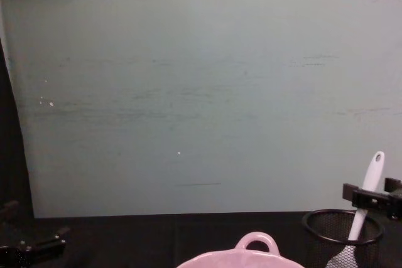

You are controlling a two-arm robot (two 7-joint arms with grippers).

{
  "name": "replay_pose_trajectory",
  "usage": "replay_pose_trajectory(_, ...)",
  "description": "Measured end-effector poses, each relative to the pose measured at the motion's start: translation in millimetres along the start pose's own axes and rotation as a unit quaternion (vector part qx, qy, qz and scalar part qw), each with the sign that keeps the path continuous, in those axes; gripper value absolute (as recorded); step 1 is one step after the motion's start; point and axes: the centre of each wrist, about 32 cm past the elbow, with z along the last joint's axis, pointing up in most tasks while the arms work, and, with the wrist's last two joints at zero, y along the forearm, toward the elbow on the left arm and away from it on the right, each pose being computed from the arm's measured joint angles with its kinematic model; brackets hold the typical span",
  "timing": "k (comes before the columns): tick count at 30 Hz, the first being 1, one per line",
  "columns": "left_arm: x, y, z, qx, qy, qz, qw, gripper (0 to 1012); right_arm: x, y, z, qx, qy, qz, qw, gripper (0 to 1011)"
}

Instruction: Use the one hand to pick up the spoon and stir the clear water in the bowl.

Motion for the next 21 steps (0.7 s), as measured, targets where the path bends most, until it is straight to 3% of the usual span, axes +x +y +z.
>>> replay_pose_trajectory(6,0.0,0.0,0.0,0.000,0.000,0.000,1.0000,1005,-16.1,-15.3,5.1,-0.001,-0.061,-0.017,0.9980,1003)
replay_pose_trajectory(10,0.0,0.0,0.0,0.000,0.000,0.000,1.0000,1005,-33.1,-32.1,8.0,0.005,-0.110,-0.034,0.9934,1002)
replay_pose_trajectory(15,0.0,0.0,0.0,0.000,0.000,0.000,1.0000,1005,-44.3,-49.5,7.4,0.014,-0.135,-0.053,0.9893,1003)
replay_pose_trajectory(21,0.0,0.0,0.0,0.000,0.000,0.000,1.0000,1005,-45.6,-70.0,1.4,0.027,-0.140,-0.090,0.9857,1003)
